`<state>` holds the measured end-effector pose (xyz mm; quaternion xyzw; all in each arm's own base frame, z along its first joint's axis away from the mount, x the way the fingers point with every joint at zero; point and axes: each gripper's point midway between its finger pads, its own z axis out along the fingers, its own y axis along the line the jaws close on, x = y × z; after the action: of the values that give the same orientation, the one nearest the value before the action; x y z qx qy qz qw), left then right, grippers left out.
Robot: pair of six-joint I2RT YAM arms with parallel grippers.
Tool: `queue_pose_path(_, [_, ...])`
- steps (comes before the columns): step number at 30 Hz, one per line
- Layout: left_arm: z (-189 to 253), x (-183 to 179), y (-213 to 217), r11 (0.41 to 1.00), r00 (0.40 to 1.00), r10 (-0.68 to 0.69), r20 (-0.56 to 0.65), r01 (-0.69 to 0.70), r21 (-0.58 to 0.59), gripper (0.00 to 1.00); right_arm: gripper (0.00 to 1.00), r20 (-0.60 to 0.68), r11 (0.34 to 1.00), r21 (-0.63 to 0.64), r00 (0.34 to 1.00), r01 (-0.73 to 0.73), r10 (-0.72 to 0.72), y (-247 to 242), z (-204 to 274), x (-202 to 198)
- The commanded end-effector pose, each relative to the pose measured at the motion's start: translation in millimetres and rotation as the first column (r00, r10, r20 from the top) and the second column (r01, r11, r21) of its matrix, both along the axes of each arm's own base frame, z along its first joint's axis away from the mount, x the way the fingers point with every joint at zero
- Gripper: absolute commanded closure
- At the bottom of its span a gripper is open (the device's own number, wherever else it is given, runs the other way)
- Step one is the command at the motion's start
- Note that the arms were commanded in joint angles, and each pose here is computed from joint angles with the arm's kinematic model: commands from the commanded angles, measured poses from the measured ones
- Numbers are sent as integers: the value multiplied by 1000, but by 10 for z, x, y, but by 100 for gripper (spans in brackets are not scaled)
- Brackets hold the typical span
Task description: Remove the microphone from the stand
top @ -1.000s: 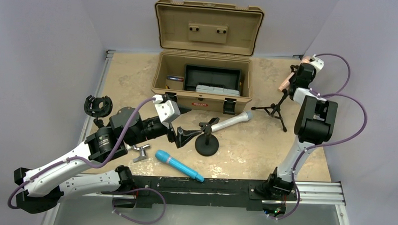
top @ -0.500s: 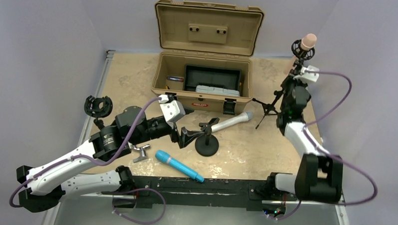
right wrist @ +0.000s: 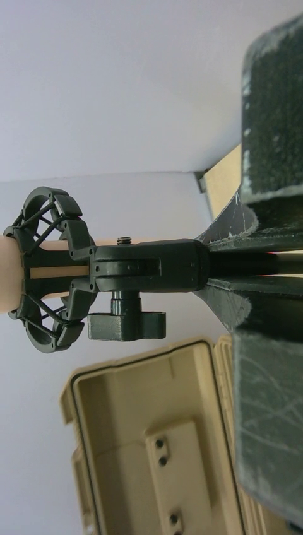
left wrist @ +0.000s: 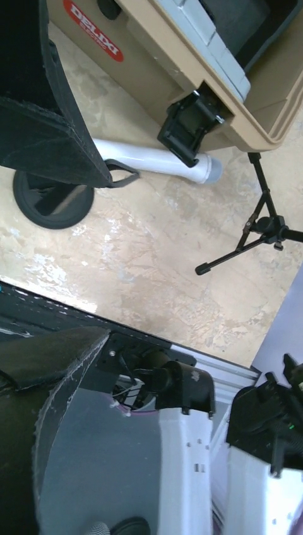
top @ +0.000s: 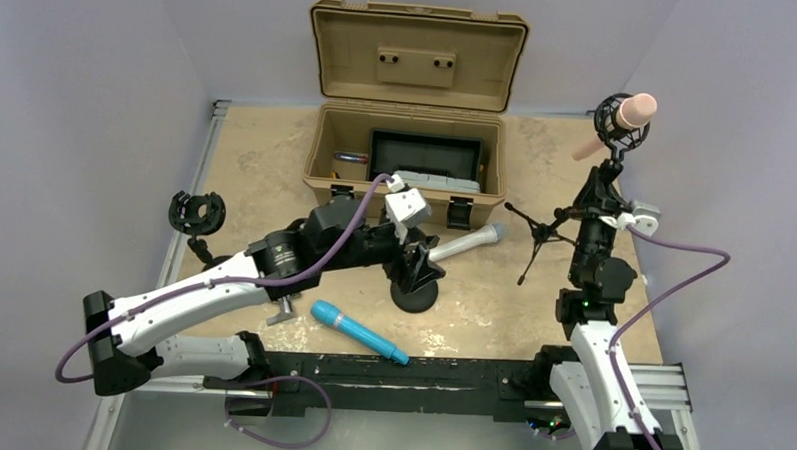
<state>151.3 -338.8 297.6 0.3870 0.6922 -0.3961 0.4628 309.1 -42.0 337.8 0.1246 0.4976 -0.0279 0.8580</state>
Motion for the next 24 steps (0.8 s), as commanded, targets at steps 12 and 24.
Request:
queue_pose_path(12, [674,641,-945,974,974,224,39,-222,-52,26,100,38,931,92,936,-352,350,580,950,-115])
queue_pose_path(24, [671,830,-1775,987,983,160,93,-158,-32,42,100,25,916,48,917,-399,398,696,1123,-423])
